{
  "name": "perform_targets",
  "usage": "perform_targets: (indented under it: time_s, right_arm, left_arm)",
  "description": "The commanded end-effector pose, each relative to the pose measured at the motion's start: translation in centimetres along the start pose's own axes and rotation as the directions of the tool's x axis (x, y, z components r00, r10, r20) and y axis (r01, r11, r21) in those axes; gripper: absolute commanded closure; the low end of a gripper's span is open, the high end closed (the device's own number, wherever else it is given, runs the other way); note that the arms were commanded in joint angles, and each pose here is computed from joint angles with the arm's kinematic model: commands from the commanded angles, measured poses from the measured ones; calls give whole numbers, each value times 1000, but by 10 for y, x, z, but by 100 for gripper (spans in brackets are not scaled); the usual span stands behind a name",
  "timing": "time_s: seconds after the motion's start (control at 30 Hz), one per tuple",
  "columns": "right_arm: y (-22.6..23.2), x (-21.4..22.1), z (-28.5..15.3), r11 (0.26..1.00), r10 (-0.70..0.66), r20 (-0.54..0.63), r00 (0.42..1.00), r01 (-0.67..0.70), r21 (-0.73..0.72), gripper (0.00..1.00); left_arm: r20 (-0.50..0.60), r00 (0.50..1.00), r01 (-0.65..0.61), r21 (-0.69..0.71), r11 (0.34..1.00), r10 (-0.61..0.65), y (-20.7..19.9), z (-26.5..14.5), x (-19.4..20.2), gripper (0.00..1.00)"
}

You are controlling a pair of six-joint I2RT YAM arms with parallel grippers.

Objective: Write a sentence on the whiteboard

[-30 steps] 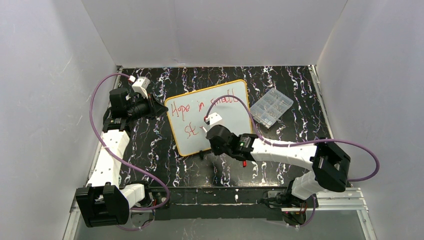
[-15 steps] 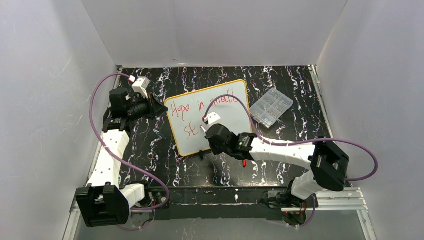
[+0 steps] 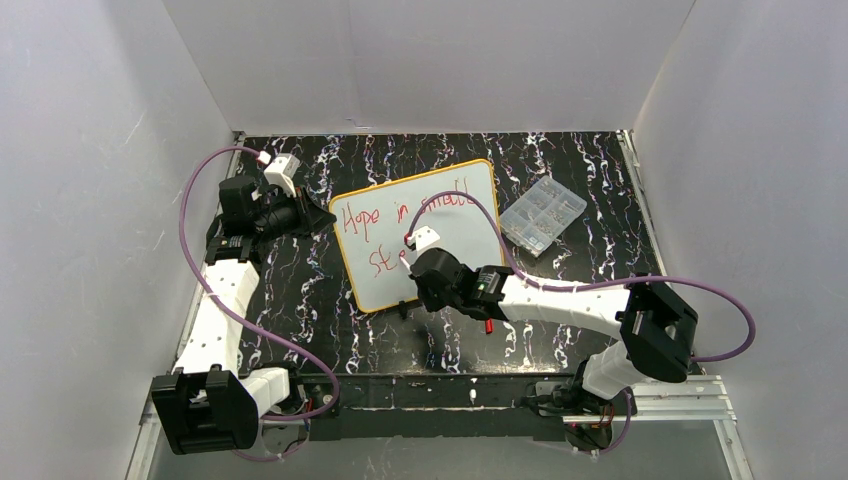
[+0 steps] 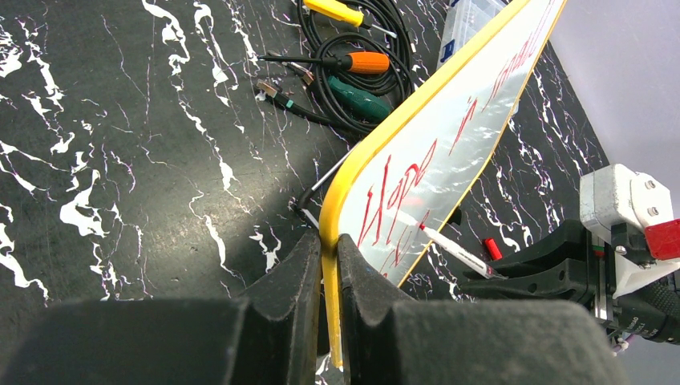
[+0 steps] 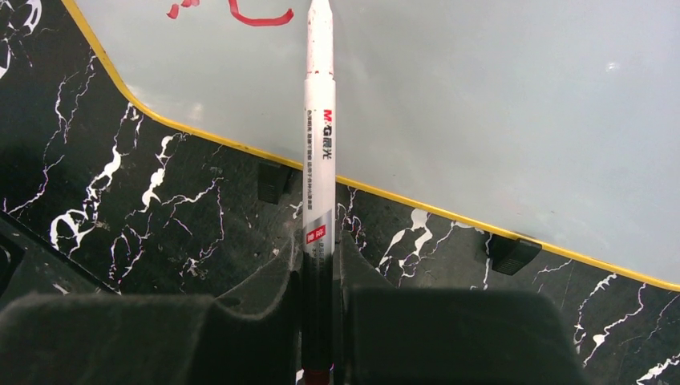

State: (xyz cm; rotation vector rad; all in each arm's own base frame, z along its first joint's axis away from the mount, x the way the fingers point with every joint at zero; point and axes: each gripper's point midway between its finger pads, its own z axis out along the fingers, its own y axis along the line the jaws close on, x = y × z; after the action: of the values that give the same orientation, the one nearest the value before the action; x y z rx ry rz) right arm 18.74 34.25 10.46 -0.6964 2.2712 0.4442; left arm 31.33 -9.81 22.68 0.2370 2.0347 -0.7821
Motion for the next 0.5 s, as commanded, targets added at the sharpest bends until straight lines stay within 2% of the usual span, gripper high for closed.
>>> perform_targets:
  time_s: [0.0,0.47]
  right_arm:
    - [-8,9,1,1000,18,-27,999,-17,25,99]
    - [-18,9,-7,997,13,-36,999,-10,78,99]
  left_arm:
    - [0,1000,-19,66,998,19,-17,-3,2,100]
    - [-2,1000,-18,66,998,18,-17,-3,3,100]
